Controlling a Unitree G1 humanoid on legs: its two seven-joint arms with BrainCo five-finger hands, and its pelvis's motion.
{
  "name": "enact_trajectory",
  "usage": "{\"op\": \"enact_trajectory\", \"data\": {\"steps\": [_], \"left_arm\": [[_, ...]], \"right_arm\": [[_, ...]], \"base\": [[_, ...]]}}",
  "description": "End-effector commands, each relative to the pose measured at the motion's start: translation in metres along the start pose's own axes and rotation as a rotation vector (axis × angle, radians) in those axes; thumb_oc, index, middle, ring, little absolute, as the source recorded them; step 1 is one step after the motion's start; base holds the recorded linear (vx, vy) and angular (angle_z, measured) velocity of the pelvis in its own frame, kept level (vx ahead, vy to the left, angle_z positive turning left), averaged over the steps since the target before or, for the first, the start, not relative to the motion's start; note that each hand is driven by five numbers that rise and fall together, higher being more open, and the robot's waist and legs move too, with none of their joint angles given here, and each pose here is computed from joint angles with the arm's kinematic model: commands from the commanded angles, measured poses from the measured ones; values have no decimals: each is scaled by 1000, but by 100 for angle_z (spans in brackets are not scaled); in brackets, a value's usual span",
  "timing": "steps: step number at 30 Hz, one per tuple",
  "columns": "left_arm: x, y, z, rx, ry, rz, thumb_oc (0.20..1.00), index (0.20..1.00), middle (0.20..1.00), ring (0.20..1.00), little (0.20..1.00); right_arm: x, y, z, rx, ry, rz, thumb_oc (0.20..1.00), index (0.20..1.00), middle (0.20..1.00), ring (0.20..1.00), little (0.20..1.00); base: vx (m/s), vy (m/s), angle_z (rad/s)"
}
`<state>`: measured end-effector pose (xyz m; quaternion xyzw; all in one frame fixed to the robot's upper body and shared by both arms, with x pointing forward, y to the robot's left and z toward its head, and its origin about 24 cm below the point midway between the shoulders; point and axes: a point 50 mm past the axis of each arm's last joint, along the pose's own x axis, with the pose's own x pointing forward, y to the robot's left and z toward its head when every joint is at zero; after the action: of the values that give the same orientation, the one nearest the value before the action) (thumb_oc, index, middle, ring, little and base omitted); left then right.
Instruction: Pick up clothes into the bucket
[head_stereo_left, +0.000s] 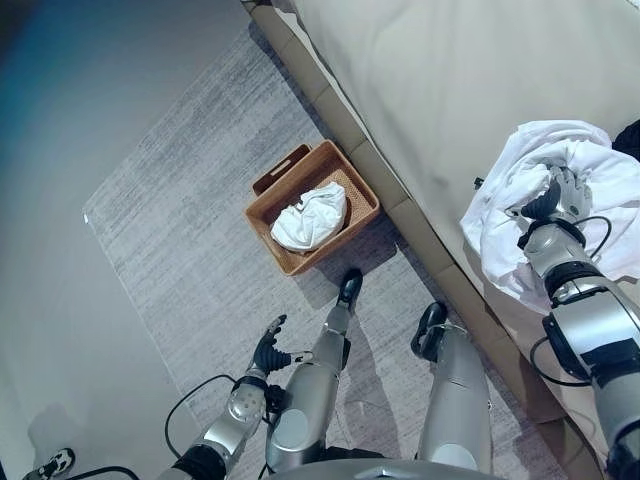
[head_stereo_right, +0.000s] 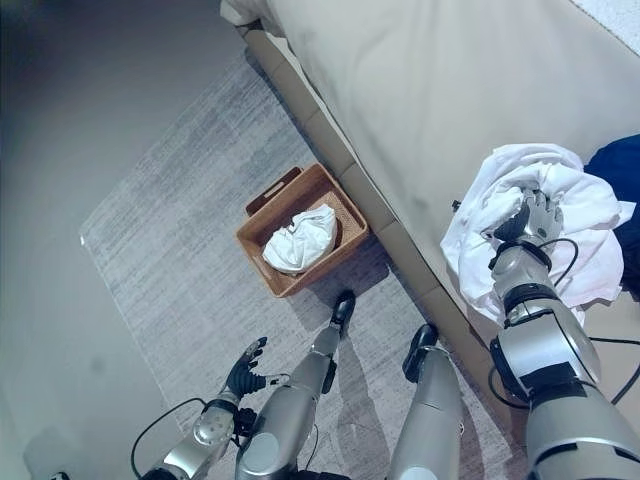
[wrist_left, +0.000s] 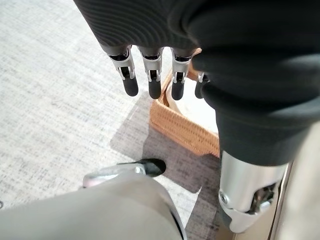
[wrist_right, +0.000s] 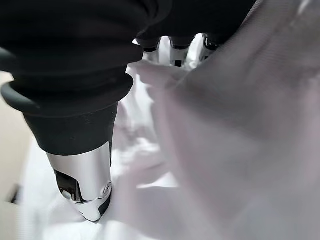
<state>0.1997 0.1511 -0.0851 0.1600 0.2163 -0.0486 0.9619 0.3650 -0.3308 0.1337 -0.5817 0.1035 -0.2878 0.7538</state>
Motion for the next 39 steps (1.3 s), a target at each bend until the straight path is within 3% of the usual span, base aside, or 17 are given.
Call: {"op": "enact_trajectory", "data": {"steps": [1,3,4,5,6,9,16,21,29,33,39], "left_arm": [[7,0,6,-22,1,13,1000,1000,1000,1000,1000],[7,-4,6,-31,10,-4,1000,1000,1000,1000,1000],[8,-7,7,-42,11,-20,1000,1000,1000,1000,1000],[8,-7,7,-42,11,-20,1000,1000,1000,1000,1000],[9,-8,8,-43,10,-35,1000,1000,1000,1000,1000],[13,-6,15,-52,-18,-38,1000,1000,1000,1000,1000],[21,1,29,-66,-64,3,1000,1000,1000,1000,1000],[22,24,35,-102,-104,106,1000,1000,1000,1000,1000],[21,57,56,-36,-235,194,1000,1000,1000,1000,1000],[19,71,75,-78,-327,241,1000,1000,1000,1000,1000],[21,76,116,-118,-483,227,1000,1000,1000,1000,1000]], "right_arm": [[10,-36,-58,-201,189,-28,1000,1000,1000,1000,1000],[7,-34,-69,-256,208,10,1000,1000,1000,1000,1000],[2,-24,-75,-280,207,78,586,586,586,586,586],[2,-24,-75,-280,207,78,485,485,485,485,485],[-1,-18,-79,-282,200,123,200,200,200,200,200],[-3,-7,-69,-256,159,178,200,200,200,200,200],[11,-19,-1,-94,-22,84,200,200,200,200,200],[19,-87,86,214,-327,-194,200,200,200,200,200],[-16,-155,144,454,-671,-472,200,200,200,200,200],[-35,-153,154,513,-787,-475,200,200,200,200,200],[-61,-116,147,602,-893,-277,200,200,200,200,200]], "base": [[0,0,0],[0,0,0],[0,0,0],[0,0,0],[0,0,0],[-46,33,2],[-10,14,-21],[-10,47,-44],[14,81,-53],[90,89,-61],[153,55,-45]]}}
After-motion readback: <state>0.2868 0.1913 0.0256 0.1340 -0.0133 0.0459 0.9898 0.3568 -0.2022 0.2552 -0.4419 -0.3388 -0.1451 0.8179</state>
